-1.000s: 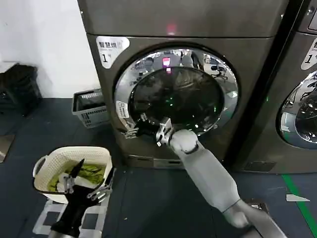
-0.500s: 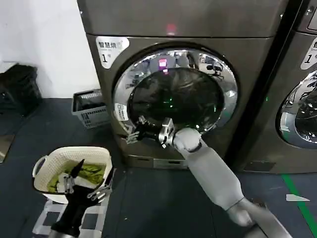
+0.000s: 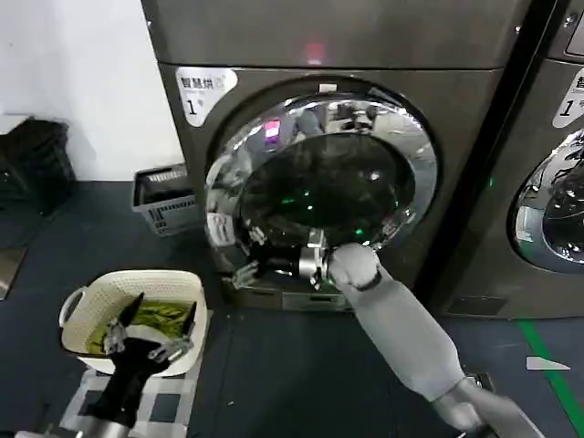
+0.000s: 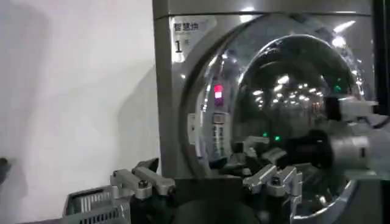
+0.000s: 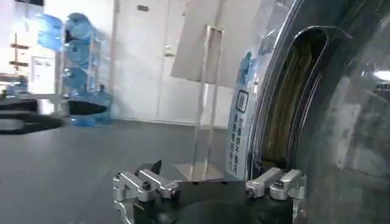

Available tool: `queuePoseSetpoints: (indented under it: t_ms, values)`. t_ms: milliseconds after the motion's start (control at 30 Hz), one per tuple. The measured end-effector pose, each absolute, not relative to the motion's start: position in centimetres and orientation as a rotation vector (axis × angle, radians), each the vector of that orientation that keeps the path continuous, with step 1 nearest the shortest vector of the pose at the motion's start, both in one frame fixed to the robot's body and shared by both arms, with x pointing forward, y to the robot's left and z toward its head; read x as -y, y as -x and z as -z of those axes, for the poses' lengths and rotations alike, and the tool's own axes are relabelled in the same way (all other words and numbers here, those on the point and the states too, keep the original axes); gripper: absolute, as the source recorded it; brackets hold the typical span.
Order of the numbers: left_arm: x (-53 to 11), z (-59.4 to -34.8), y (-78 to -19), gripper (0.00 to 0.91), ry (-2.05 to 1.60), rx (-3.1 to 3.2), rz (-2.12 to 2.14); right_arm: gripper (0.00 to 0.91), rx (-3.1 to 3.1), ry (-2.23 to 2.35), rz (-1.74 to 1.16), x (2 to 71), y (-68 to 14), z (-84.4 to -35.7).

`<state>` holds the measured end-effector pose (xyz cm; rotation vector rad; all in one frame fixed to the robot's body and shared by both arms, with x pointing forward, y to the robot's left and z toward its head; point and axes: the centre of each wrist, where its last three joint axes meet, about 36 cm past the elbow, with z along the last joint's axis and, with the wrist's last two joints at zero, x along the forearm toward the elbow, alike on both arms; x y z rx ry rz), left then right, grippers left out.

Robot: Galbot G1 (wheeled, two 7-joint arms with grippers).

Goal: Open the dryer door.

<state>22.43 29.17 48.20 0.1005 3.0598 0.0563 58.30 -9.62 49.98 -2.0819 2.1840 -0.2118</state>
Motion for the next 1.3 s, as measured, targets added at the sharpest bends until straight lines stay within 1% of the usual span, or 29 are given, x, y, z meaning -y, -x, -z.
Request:
queuePoseSetpoints:
  t_ms: [333,800,1133,1300]
  values:
    - [-32.1,-49.8,-25.7,0.907,-0.163,-3.018,0.010,0.907,-2.120,2.125,0.213,13.1,-55.6,-50.4]
    - [-36.2,-49.1,-31.6,0.907,-0.590,-2.901,0.099,0.907,-2.064,2.228,0.184,18.2,-52.8,-49.0]
    - [-38.3,-48.4,-35.8,0.907,-0.726,-2.868,0.113,0.907,-2.015,2.325,0.164,21.2,-52.0,-47.3]
    - [-38.5,-48.2,-37.4,0.907,-0.801,-2.847,0.152,0.907,-2.017,2.324,0.160,22.2,-51.5,-47.0]
